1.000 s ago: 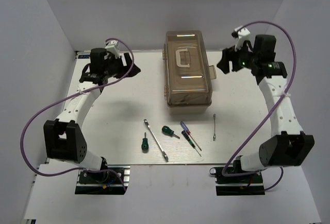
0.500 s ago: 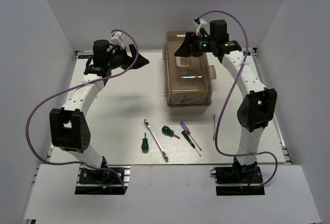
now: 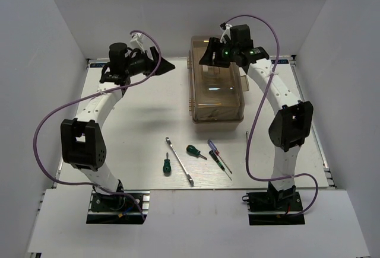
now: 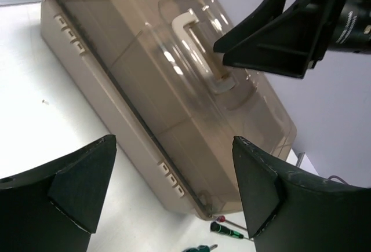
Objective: Sort the tools into containers
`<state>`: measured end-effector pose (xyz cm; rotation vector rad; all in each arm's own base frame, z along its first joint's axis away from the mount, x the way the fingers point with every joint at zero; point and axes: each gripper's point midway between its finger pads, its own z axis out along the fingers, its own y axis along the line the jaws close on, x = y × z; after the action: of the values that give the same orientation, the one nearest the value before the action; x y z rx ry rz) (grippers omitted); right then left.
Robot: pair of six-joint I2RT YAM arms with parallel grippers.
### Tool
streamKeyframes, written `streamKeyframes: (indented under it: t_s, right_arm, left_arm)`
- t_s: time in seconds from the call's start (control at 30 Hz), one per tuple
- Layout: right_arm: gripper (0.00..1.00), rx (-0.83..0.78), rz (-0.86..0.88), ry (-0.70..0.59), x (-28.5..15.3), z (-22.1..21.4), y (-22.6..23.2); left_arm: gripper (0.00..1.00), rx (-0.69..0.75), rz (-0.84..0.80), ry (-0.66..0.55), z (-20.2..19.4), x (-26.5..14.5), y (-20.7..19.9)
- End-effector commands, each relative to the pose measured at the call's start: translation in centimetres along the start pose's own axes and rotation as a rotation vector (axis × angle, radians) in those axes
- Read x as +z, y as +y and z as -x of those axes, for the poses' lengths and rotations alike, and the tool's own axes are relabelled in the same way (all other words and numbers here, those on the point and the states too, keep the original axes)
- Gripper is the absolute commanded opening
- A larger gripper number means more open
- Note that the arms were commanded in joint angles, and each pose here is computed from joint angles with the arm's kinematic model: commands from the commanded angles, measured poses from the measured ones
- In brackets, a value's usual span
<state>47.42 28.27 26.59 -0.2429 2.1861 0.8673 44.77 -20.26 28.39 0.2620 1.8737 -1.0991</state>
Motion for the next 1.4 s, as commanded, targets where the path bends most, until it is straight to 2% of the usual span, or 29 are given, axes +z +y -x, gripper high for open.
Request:
streamKeyframes:
  t_s: [0.0, 0.37, 0.5, 0.7, 0.73, 0.97, 1.37]
  right_arm:
    - [0.66, 0.009, -0.062, -0.022, -1.1, 0.2, 0.2]
    - [0.60, 0.111, -0.161, 0.045, 0.0, -2.7, -1.5]
    - [0.58, 0.148, -0.132, 0.085, 0.2, -3.7, -1.1]
    - [0.57, 0.207, 0.009, 0.147, 0.8, -5.0, 0.7]
    - [0.56, 0.210, 0.068, 0.148, 0.8, -4.8, 1.7]
    - [0.49, 0.224, 0.196, 0.104, 0.4, -2.3, 3.6]
    - [0.45, 0.269, 0.300, 0.057, -0.8, 0.4, 4.1]
  left_arm:
    - [0.90, 0.061, -0.081, -0.049, 2.7, 0.2, -2.4]
    - [0.88, 0.064, -0.147, -0.119, 5.9, 1.0, -4.4]
    - [0.88, 0.050, -0.159, -0.135, 6.7, 1.4, -4.5]
    - [0.88, 0.011, -0.204, -0.126, 7.0, 3.3, -4.9]
    - [0.88, 0.007, -0.216, -0.123, 7.2, 3.4, -5.1]
    - [0.88, -0.023, -0.267, -0.058, 5.9, 5.5, -5.6]
    - [0.88, -0.056, -0.308, 0.017, 3.5, 8.4, -6.9]
